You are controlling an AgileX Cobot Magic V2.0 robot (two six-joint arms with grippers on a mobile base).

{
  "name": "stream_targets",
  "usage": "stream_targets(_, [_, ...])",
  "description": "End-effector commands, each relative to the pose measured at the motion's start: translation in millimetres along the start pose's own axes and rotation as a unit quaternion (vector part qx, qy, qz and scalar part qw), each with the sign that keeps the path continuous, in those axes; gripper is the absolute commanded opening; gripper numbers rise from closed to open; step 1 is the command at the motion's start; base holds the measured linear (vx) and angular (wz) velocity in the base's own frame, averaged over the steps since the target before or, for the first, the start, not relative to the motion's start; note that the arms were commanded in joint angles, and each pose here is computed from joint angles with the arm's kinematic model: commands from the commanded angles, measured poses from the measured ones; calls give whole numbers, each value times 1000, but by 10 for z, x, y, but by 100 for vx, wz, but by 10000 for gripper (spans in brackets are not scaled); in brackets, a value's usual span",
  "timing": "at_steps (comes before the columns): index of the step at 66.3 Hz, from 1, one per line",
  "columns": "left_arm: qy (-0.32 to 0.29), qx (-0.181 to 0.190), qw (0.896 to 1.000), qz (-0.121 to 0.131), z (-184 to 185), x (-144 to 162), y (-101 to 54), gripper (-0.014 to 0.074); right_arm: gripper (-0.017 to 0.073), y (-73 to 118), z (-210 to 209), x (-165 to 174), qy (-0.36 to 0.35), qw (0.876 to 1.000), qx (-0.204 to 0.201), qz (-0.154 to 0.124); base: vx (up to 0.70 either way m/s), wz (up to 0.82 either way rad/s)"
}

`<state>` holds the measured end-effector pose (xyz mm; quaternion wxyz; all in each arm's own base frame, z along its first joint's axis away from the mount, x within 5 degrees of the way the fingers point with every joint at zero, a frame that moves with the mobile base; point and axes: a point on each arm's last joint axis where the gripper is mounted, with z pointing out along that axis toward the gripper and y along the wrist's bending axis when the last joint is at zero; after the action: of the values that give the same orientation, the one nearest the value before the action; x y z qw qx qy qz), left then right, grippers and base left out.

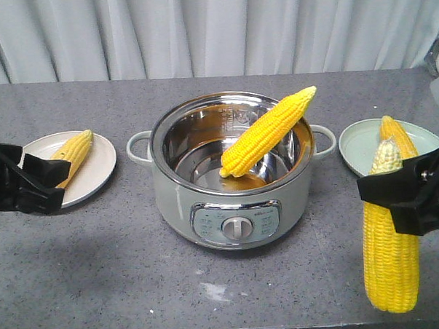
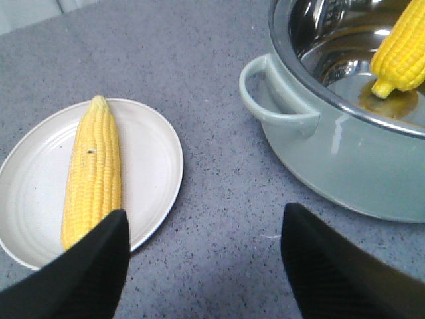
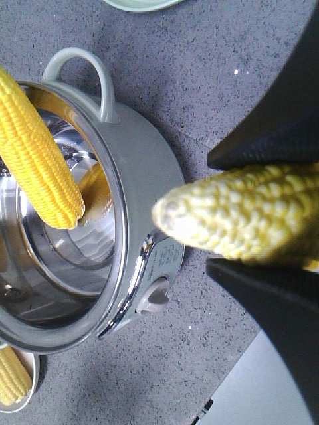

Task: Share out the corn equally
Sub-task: 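Reach the left gripper into the pot toward the last leaning cob, then grasp the last corn cob with the left gripper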

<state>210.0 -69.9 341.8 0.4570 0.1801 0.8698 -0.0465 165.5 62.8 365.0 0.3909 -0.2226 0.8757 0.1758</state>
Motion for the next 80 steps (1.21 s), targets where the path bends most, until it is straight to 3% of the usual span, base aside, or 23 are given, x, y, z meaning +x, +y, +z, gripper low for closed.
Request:
stream_targets(1, [-75, -1, 997, 11, -134, -265, 2, 483, 206, 9, -88, -107, -45, 999, 8, -1, 0, 0])
stream_targets(11, [-81, 9, 996, 29, -130, -535, 4, 538, 206, 9, -88, -107, -45, 999, 8, -1, 0, 0])
stream_targets(24, [-75, 70, 993, 50, 62, -867, -86, 559, 206, 9, -88, -107, -45, 999, 8, -1, 0, 0])
stream_targets(38, [-68, 131, 984, 104, 352, -1109, -246, 559, 206, 8, -88, -108, -46, 999, 8, -1, 0, 0])
stream_targets(63, [-81, 197, 963, 164, 794, -1456, -818, 559, 206, 8, -88, -108, -46, 999, 8, -1, 0, 0])
stream_targets(80, [-76, 222, 954, 184, 1134, -1552, -1143, 559, 206, 9, -88, -107, -45, 999, 8, -1, 0, 0])
